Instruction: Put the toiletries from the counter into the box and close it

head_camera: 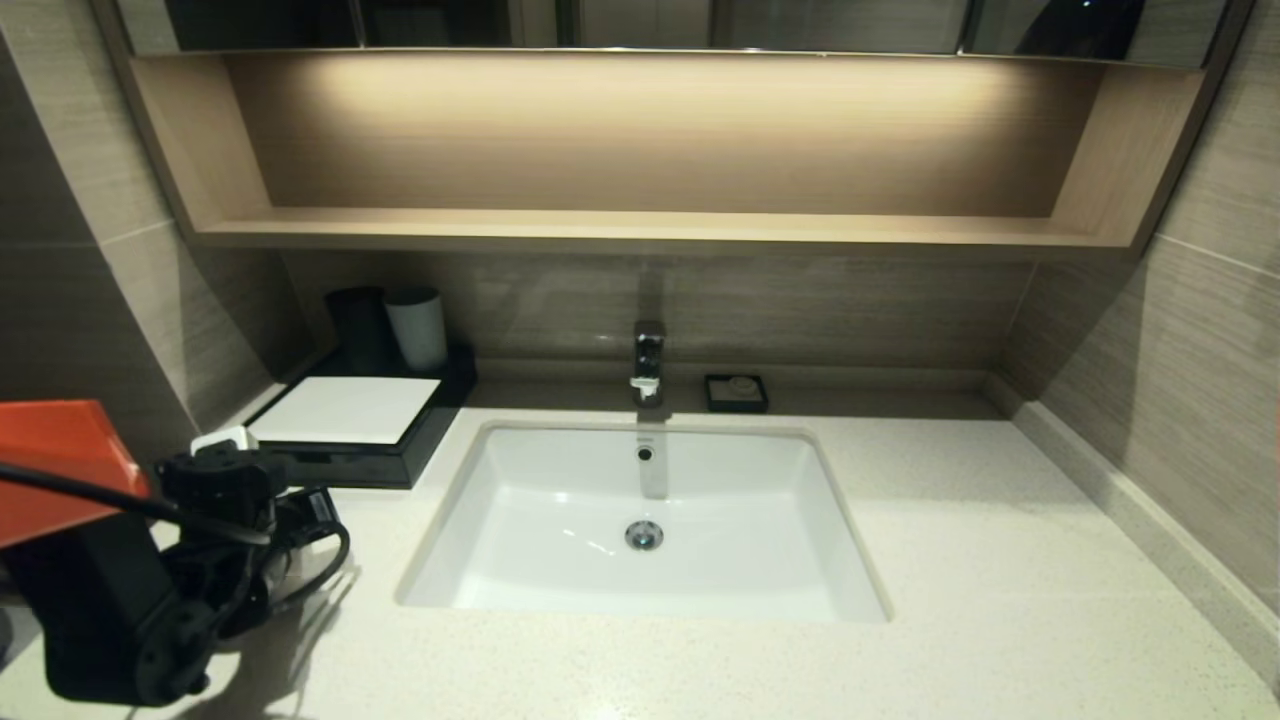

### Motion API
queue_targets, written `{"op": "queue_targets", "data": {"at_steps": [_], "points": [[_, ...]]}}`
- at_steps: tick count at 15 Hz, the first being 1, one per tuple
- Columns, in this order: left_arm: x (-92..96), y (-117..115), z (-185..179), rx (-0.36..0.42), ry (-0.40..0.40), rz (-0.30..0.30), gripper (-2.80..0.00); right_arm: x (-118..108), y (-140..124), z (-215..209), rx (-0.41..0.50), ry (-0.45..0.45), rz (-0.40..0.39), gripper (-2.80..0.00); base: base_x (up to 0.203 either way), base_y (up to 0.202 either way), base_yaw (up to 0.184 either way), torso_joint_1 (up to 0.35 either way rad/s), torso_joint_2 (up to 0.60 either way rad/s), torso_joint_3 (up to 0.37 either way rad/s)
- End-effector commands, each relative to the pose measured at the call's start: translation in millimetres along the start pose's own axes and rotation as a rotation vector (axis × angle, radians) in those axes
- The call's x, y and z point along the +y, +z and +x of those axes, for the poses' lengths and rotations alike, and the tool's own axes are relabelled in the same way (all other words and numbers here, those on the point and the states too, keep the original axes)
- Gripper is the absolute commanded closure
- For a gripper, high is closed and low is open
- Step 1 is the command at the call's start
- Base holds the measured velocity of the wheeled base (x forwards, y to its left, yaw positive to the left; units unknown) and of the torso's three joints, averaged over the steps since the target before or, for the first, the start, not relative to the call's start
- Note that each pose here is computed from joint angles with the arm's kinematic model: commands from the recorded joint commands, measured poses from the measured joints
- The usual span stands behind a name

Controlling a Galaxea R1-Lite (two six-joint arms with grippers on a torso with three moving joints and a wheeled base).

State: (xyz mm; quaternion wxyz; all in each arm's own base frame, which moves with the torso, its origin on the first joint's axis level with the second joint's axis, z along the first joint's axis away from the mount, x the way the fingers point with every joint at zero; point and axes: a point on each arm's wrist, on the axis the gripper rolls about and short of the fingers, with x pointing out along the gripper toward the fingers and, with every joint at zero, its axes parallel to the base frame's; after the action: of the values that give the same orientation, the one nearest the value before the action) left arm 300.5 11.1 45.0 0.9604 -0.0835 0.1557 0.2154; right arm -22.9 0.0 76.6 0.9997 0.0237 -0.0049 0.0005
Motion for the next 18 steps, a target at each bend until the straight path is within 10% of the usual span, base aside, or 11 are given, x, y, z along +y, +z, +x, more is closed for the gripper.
{"op": "queue_targets", "data": {"at_steps": [1,18], "points": [[5.0,7,-15,-0.046,0.007,0.012,0.0,0,0,0,0.002,0.0,0.0,0.0,0.0,0.0,0.0,0.0,0.0,0.0],[21.8,66,-149,-0.461,-0.157,0.102,0.0,0,0,0,0.002,0.001,0.0,0.0,0.0,0.0,0.0,0.0,0.0,0.0]]}}
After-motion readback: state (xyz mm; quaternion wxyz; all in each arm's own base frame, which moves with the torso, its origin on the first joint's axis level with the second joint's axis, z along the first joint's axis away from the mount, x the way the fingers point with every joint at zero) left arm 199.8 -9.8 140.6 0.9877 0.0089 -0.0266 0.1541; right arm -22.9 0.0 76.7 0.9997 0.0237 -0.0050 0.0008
